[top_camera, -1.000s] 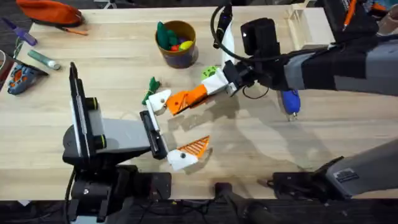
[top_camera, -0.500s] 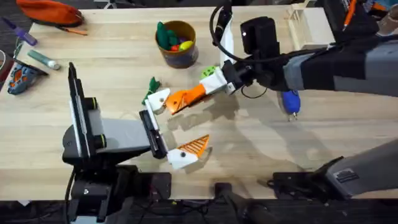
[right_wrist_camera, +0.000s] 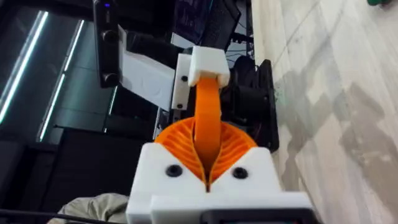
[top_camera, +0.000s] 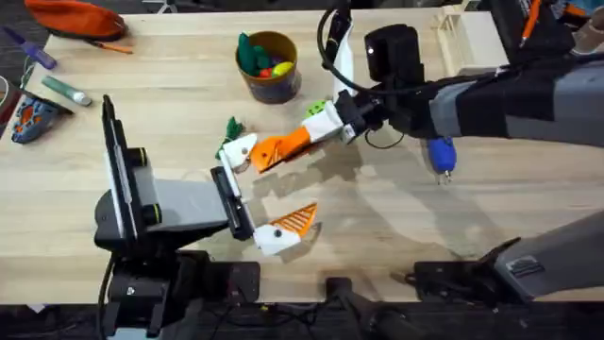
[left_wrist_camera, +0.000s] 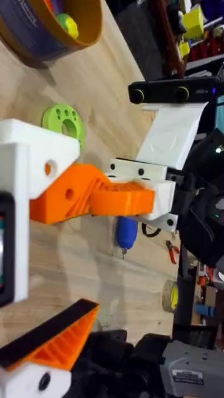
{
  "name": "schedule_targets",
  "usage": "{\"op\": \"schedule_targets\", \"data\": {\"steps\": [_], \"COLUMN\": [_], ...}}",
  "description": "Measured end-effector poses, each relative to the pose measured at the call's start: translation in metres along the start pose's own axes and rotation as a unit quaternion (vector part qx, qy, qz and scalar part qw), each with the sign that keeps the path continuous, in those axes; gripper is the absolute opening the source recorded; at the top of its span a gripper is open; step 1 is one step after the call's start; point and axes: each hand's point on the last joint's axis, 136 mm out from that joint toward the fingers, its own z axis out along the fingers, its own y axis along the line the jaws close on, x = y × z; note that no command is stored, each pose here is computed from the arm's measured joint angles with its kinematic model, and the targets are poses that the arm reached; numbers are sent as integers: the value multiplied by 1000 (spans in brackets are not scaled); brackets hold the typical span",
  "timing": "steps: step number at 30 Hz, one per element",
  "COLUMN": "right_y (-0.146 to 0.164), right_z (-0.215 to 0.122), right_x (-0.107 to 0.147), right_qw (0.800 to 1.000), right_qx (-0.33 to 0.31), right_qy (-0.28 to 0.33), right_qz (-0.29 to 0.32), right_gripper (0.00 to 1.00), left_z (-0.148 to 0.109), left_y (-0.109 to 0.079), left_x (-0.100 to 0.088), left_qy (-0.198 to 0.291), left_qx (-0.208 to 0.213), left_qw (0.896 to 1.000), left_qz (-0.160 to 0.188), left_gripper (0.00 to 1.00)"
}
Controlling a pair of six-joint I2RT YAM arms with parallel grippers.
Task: Pick up the gripper from the table and insert it into the empty holder that is missing its gripper. Then pick up a screw, insert it into the mounting hole, and use the screwdriver to tighten it. Finally, clean up the table by picking up the vegetable and placing it into the bucket.
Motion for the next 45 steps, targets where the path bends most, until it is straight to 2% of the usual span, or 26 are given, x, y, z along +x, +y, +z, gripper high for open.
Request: {"op": "schedule_targets", "data": {"steps": [16,26,45], "right_y": [-3,-2,-1], "right_z": [2,5,7], "right_x": [1,-2,3], "right_qw": [1000,1000,998], "right_qx": [5,9,2], "right_qy": [-3,-8,-5], "right_qz": [7,-15,60], "right_gripper": [10,10,9], "left_z": [0,-1,0], "left_y": [1,5,2], "left_x": [0,0,0], "left_qy": [0,1,0], "left_qx": [-3,-15,-6], "left_qw": [1000,1000,1000], "left_qz": [-1,-1,-11], "left_gripper": [985,985,985]}}
